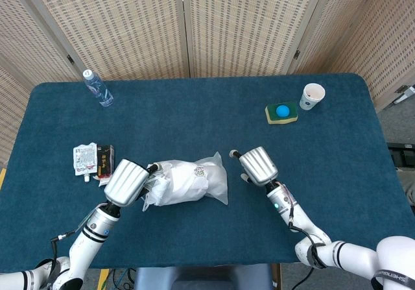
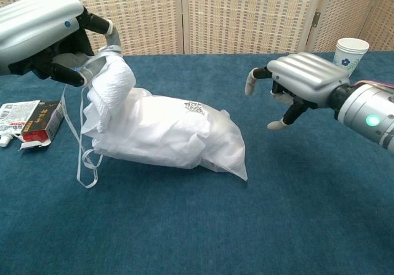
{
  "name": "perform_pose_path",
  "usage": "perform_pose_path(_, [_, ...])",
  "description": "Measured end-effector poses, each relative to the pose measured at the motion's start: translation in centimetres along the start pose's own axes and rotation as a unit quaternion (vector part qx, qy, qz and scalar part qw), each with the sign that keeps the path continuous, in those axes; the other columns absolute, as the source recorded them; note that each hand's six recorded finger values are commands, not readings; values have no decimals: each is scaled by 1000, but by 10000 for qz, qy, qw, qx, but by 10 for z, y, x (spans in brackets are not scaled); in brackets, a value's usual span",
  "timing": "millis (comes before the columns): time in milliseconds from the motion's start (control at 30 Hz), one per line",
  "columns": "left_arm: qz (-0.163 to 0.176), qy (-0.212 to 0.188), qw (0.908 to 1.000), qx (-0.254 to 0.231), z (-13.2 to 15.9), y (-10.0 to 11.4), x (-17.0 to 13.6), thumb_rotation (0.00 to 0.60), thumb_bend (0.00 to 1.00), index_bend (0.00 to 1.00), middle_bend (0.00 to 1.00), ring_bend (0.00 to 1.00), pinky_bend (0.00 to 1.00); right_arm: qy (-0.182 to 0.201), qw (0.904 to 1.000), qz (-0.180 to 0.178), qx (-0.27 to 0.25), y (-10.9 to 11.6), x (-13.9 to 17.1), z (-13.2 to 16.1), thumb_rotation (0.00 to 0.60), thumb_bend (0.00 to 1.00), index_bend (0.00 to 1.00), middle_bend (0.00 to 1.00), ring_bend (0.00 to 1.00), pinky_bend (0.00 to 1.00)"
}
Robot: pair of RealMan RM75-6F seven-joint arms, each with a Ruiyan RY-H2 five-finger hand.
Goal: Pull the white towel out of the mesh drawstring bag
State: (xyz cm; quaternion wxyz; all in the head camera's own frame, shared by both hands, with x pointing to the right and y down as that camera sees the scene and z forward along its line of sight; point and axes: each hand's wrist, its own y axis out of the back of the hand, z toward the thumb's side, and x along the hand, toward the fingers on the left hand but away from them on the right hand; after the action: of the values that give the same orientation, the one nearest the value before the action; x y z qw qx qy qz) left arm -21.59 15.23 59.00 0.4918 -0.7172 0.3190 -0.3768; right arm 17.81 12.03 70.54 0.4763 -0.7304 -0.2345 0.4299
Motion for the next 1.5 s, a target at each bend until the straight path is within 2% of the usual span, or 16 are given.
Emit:
perform_pose_path(400, [-10,-23,10000,23,0,-2,-3,600,584,740,1000,973,1000,65,9992,369,129,-12,-32,8,600,202,379,1000,1000,984])
perform_pose_path(1133, [-24,3,10000,-1,-1,-6,-6,600,584,740,1000,973,1000,163,9971,702,254,-18,-66,31,600,211,368,1000,1000,985])
perform_pose_path(1500, [-26,22,10000,14,-3,-7,-9,600,584,740,1000,973,1000,182,9940,1036,300,-30,-71,42,600,289,368,1000,993,985])
